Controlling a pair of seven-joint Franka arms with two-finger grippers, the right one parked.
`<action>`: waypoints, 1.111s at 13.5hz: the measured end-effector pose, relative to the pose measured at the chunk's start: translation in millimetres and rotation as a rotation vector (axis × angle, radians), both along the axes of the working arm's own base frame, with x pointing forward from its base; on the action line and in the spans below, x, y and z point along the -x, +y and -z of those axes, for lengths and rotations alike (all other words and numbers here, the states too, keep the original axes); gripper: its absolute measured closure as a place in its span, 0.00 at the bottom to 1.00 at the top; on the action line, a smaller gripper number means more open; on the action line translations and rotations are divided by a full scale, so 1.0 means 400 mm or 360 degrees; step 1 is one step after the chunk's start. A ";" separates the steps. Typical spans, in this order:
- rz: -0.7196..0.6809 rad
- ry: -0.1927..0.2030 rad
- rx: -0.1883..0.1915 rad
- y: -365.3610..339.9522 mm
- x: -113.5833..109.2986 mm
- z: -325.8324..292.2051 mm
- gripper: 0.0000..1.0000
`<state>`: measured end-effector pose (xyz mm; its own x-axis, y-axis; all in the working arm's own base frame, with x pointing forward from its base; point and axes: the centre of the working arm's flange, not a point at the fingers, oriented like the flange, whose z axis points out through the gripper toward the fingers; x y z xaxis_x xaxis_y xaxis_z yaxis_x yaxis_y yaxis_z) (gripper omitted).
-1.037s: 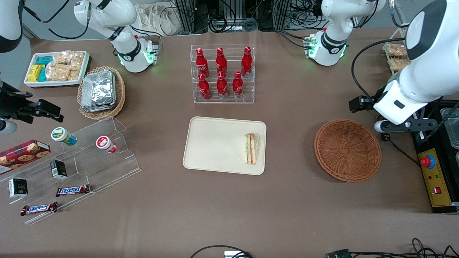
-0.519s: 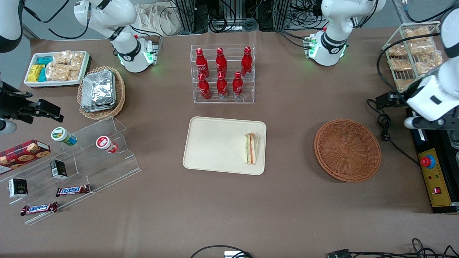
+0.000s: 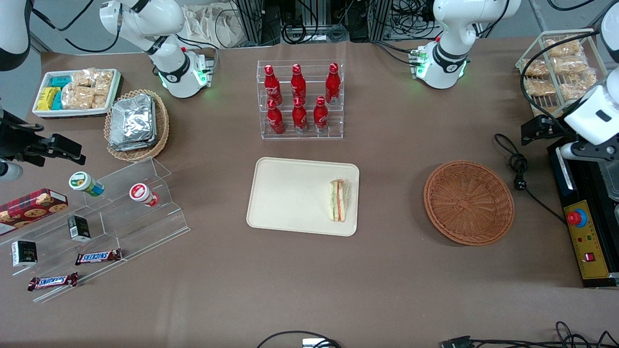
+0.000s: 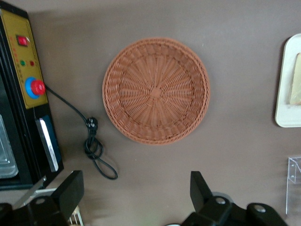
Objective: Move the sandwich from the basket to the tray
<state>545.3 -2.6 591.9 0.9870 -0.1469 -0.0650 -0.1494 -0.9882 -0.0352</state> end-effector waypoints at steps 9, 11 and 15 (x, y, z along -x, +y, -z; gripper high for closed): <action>0.0031 0.0065 -0.0002 -0.021 0.027 -0.016 0.00; 0.0031 0.0075 -0.0002 -0.021 0.026 -0.012 0.00; 0.0034 0.0084 -0.0001 -0.020 0.016 -0.003 0.00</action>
<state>538.8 -10.6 592.9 0.9789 -0.1676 -0.1172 -0.1719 -0.9847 -0.0271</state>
